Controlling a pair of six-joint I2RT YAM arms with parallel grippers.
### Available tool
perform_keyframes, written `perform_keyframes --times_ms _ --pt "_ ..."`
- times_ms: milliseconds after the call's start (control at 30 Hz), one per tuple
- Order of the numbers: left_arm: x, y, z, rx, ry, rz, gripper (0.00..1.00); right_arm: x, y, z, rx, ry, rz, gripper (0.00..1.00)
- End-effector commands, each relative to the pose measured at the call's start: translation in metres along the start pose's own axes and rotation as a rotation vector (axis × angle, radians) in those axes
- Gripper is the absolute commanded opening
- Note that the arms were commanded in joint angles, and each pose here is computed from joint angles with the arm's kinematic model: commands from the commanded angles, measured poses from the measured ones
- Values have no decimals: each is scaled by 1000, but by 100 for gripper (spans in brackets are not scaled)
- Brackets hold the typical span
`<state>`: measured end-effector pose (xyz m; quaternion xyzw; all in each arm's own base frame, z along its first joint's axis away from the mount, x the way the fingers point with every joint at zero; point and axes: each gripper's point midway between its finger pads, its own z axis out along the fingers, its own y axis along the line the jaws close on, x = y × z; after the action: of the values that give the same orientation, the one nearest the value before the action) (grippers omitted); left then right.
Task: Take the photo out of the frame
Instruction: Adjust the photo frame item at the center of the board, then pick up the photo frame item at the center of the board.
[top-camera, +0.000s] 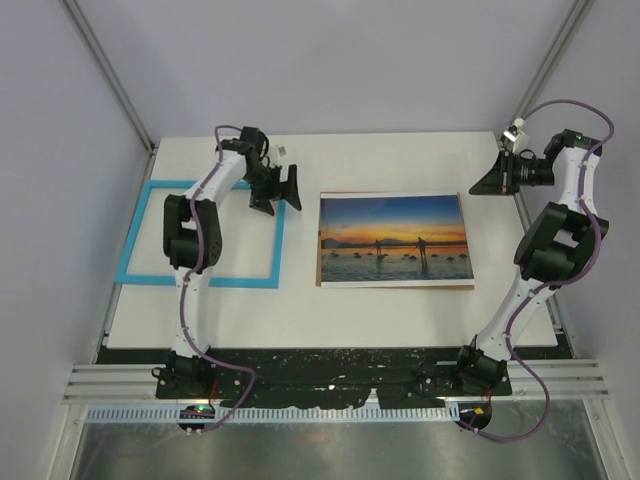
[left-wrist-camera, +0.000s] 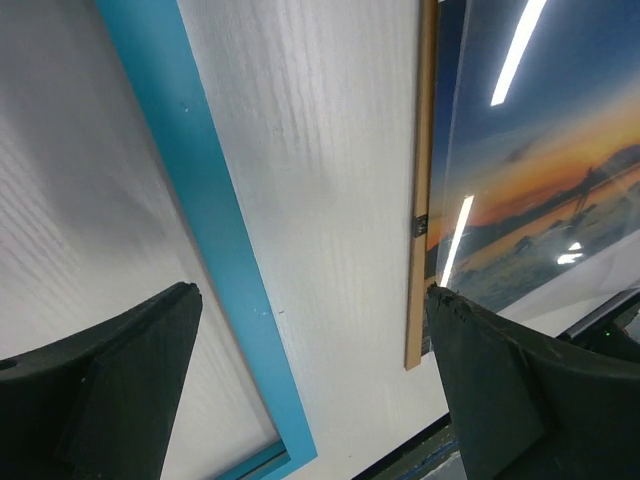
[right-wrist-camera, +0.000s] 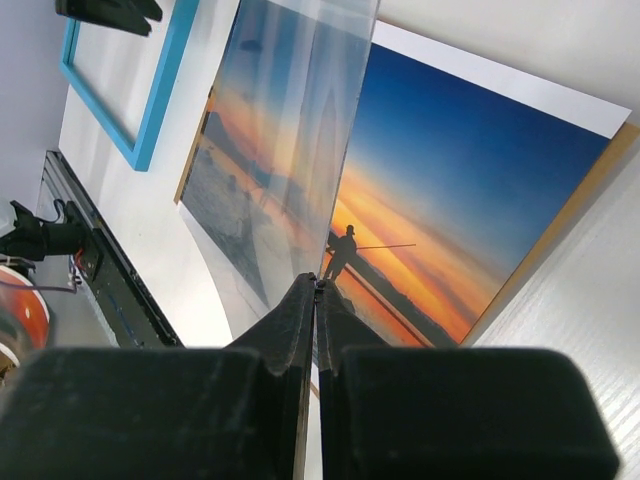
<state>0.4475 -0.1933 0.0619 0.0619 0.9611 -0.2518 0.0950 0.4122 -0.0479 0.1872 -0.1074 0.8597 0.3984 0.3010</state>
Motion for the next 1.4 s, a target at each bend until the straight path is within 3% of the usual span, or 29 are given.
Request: perform_keyframes --times_ms 0,267,633,1367 --pt "-50 -57 -76 154 -237 150 100 7 50 -17 -69 4 -28 8" --pt "-82 -86 -62 329 -289 142 100 -2 63 -23 -76 -31 -107 8" --pt "-102 -93 -2 331 -309 83 100 -9 83 -31 -90 -74 -192 8" --pt "-58 -133 21 664 -167 6 100 -6 68 -24 -90 -51 -136 8"
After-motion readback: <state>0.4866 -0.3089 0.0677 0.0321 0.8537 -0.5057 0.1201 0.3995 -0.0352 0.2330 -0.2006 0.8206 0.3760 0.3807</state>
